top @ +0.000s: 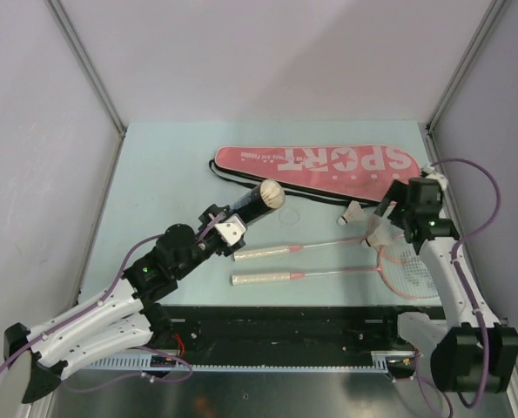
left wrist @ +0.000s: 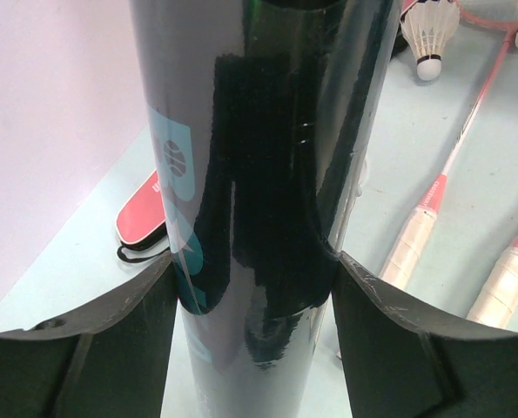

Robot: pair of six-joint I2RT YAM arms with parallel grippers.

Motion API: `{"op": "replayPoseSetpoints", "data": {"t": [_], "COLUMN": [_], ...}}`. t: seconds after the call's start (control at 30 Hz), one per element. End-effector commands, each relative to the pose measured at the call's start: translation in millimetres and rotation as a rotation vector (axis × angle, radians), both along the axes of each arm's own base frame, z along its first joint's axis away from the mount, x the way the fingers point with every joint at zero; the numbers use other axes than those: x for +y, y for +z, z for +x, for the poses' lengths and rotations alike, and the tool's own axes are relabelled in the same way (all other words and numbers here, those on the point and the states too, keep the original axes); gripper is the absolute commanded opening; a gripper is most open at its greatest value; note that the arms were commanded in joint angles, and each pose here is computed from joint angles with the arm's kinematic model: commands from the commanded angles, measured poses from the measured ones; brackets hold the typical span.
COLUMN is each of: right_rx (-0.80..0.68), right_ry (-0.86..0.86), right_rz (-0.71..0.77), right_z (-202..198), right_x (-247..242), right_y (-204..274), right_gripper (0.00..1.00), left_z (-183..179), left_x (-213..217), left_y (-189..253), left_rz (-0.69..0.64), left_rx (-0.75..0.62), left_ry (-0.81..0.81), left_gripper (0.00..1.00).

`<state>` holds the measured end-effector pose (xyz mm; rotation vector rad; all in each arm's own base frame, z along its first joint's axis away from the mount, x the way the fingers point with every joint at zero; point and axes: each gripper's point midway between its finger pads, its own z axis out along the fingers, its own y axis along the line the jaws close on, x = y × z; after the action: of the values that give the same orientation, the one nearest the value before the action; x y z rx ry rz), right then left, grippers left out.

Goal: Pack up the badminton gear

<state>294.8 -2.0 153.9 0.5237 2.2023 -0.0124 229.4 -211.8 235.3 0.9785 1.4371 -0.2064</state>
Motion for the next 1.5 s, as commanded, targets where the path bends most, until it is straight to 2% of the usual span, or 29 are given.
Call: {"op": "replayPoseSetpoints", "data": {"t": [0.0, 0.03, 0.2, 0.37, 0.5, 0.73, 0.77, 0.8, 0.83, 0.9, 1.03, 1.13, 1.27, 1.37, 1.47], "right_rx": [-0.065, -0.056, -0.021, 0.024, 0.067, 0.09, 0.09, 0.09, 0.074, 0.058, -0.103, -0.266, -0.543, -0.75, -0.903], "right_ry": [0.009, 0.019, 0.068, 0.071, 0.071, 0.101, 0.097, 0.09, 0.09, 0.058, 0.034, 0.135, 0.586, 0.806, 0.892], "right_rz": [0.144, 0.208, 0.308, 0.331, 0.355, 0.327, 0.321, 0.319, 0.318, 0.292, 0.211, 0.215, 0.432, 0.56, 0.637], "right_z": [26.1, 27.3, 31.1, 23.0, 20.8, 15.1, 14.2, 13.6, 13.4, 11.6, 14.9, 10.5, -16.7, -60.4, -90.8], "right_x": [-19.7, -20.2, -5.1, -1.0, 3.8, 18.0, 17.7, 17.1, 17.3, 10.7, 2.7, 26.1, 130.8, 180.7, 199.8], "right_y": [2.6, -2.7, -26.8, -53.0, -71.2, -76.0, -75.5, -75.0, -69.5, -61.4, 3.5, 63.6, 170.5, 240.5, 286.6], "right_gripper": [0.91, 0.9, 0.83, 0.76, 0.56, 0.3, 0.24, 0.07, 0.0, 0.0, 0.0, 0.0, 0.0, 0.0, 0.0], "left_z": [1.9, 1.3, 0.6, 0.8, 0.8, 1.8, 1.8, 1.8, 2.0, 2.2, 2.5, 2.1, 2.4, 2.9, 3.1], "left_x": [-4.3, -4.3, -3.8, -5.0, -5.2, -6.0, -6.0, -6.0, -6.2, -6.0, -6.8, -8.4, -9.6, -9.8, -9.9], "left_y": [46.2, 47.1, 48.5, 47.4, 47.3, 44.3, 44.3, 44.3, 44.3, 43.5, 42.9, 41.2, 39.4, 37.7, 37.2], "left_rz": [-0.116, -0.119, -0.121, -0.121, -0.122, -0.114, -0.114, -0.114, -0.114, -0.113, -0.111, -0.106, -0.101, -0.098, -0.096], "left_rx": [-0.086, -0.088, -0.092, -0.088, -0.085, -0.08, -0.08, -0.08, -0.08, -0.079, -0.077, -0.072, -0.069, -0.065, -0.065], "left_ry": [-0.002, -0.003, -0.005, -0.008, -0.007, -0.006, -0.006, -0.006, -0.006, -0.004, -0.006, -0.013, -0.017, -0.015, -0.015], "left_gripper": [0.16, 0.17, 0.17, 0.17, 0.17, 0.16, 0.17, 0.16, 0.17, 0.17, 0.16, 0.17, 0.17, 0.17, 0.17]}}
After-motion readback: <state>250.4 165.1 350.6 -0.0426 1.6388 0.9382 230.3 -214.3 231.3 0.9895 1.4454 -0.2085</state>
